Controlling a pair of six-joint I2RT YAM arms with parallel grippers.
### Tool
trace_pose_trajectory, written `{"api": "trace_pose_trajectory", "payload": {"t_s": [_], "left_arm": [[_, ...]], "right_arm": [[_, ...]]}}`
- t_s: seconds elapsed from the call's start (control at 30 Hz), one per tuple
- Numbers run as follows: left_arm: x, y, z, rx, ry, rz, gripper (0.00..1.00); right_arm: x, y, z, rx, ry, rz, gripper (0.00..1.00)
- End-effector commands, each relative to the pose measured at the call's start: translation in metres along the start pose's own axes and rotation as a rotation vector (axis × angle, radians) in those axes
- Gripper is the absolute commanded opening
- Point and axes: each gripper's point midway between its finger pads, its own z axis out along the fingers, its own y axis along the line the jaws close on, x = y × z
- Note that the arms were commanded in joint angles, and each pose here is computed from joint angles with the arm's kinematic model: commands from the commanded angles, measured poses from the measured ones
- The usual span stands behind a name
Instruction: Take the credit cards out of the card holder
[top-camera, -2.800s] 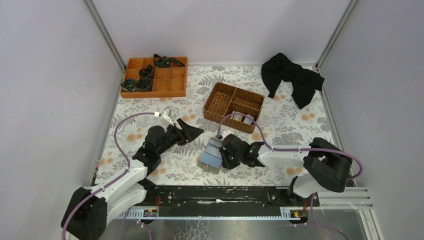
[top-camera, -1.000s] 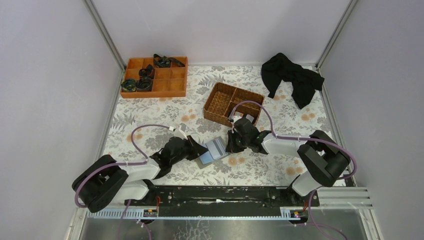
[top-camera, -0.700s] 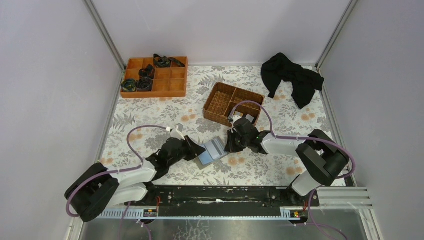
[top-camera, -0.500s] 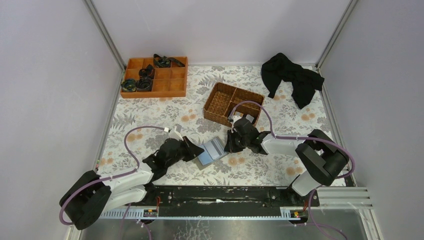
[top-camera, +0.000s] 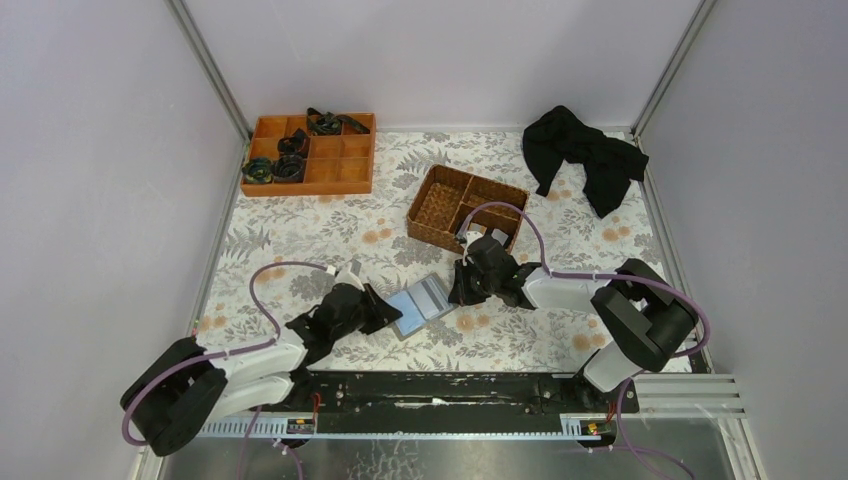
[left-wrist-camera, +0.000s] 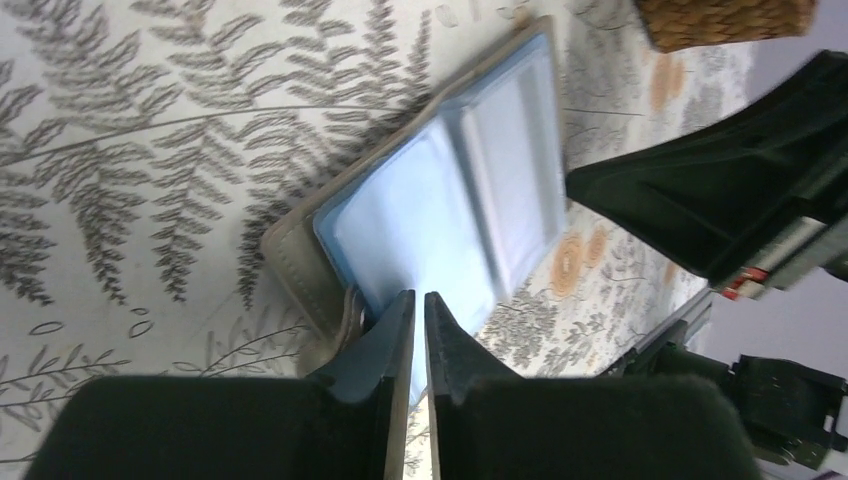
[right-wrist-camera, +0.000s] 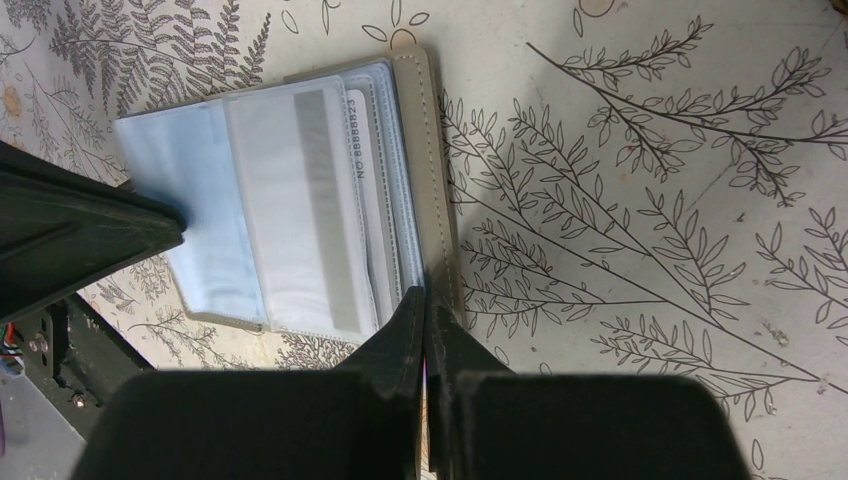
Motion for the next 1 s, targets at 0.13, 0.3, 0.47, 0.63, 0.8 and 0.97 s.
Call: {"api": "trace_pose_trajectory", "payload": {"t_s": [0.13,0.3,0.47,0.63,0.8,0.97], "left_arm": [[0.017,0.035,0.008,-0.153,0.059,-0.044,0.11],[0.015,0.036,0.008,-0.162,0.051,-0.038,0.11],[0.015,0.036,0.008,-0.162,0.053,-0.036,0.11],[0.016,0.037,0.007,-0.160,0.053,-0.036,0.11],[0.016,0.038,0.007,-0.163,0.056,-0.029,0.11],[0.018,0.040,0.009,-0.160,0.066,-0.038,0.11]], "right_arm": [[-0.033,0.021,-0.022,-0.030,-0.073,-0.042,0.00],[-0.039,0.024,-0.022,-0.034,-0.076,-0.054,0.00],[-0.031,0.021,-0.009,-0.041,-0.043,-0.042,0.00],[-0.020,0.017,-0.001,-0.046,-0.014,-0.029,0.00],[-0.015,0.023,0.001,-0.089,0.007,-0.016,0.00],[-0.015,0.033,-0.001,-0.134,0.008,-0.003,0.00]]}}
